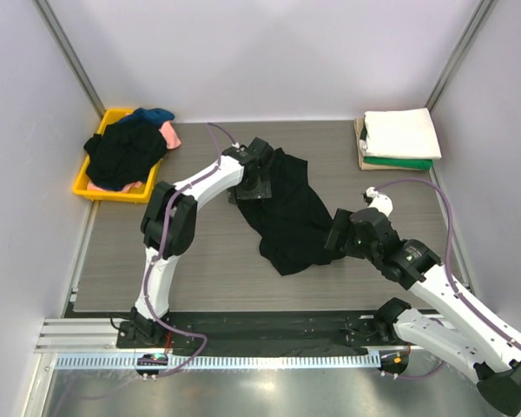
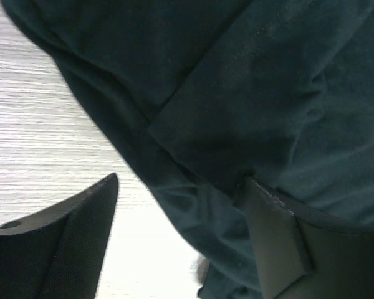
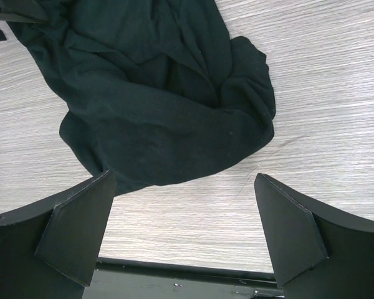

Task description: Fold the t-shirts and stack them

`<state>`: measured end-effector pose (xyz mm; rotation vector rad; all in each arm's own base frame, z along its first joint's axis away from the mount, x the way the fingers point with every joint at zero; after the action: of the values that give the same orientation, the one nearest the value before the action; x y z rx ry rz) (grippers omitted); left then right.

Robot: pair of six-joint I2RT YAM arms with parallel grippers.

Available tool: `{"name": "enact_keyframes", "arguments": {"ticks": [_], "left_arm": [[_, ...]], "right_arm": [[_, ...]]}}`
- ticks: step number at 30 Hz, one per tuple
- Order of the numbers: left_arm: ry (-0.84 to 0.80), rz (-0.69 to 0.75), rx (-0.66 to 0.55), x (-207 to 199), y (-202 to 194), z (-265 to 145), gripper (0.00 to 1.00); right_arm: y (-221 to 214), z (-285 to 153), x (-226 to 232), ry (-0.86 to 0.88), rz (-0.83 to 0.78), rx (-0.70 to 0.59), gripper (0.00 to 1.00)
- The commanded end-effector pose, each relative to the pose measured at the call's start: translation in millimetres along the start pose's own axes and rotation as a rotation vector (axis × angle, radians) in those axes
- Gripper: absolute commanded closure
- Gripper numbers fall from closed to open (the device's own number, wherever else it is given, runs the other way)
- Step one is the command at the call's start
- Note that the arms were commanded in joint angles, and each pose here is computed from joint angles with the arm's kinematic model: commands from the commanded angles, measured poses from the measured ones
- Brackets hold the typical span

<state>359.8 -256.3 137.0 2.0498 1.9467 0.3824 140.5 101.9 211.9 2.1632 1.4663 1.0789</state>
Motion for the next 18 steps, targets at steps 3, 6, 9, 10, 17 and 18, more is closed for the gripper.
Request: {"name": "enact_keyframes", "arguments": {"ticks": [3,6,9,10,17,18], "left_arm": [[-0.072,-0.069,-0.081,-16,22,-3,0.27],[-0.093,-0.082,-0.083,-22,25,0,0.33],[-0.112,-0.099,-0.100,-28,33,-1,0.36],[-0.114,-0.106,-0.112,-31,35,-3,0.40],[-0.132,-0.121,-0.121,-39,42,2,0.48],[-0.136,-0.122,-0.118,-39,42,2,0.51]], "right_arm": [[0,2,-1,-0.009,0.017,-0.007,0.00],[-3,5,-2,-0.018,0.016,0.007,0.00],[-5,7,-3,-0.018,0.021,0.012,0.00],[-6,7,-3,-0.015,0.022,0.014,0.00],[-7,8,-3,-0.011,0.019,0.016,0.00],[-7,8,-3,-0.011,0.019,0.014,0.00]]}}
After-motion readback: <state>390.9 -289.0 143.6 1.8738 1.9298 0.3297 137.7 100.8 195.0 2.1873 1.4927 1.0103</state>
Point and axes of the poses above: each gripper's point midway between its finger pads, its own z axis out along the fingers, its own x axis along the line the jaws close on, y = z × x, the point moved 9 cm from there along -z, back along the fingers, and after that the axes turned 8 degrees about z, right-handed, at the moved point
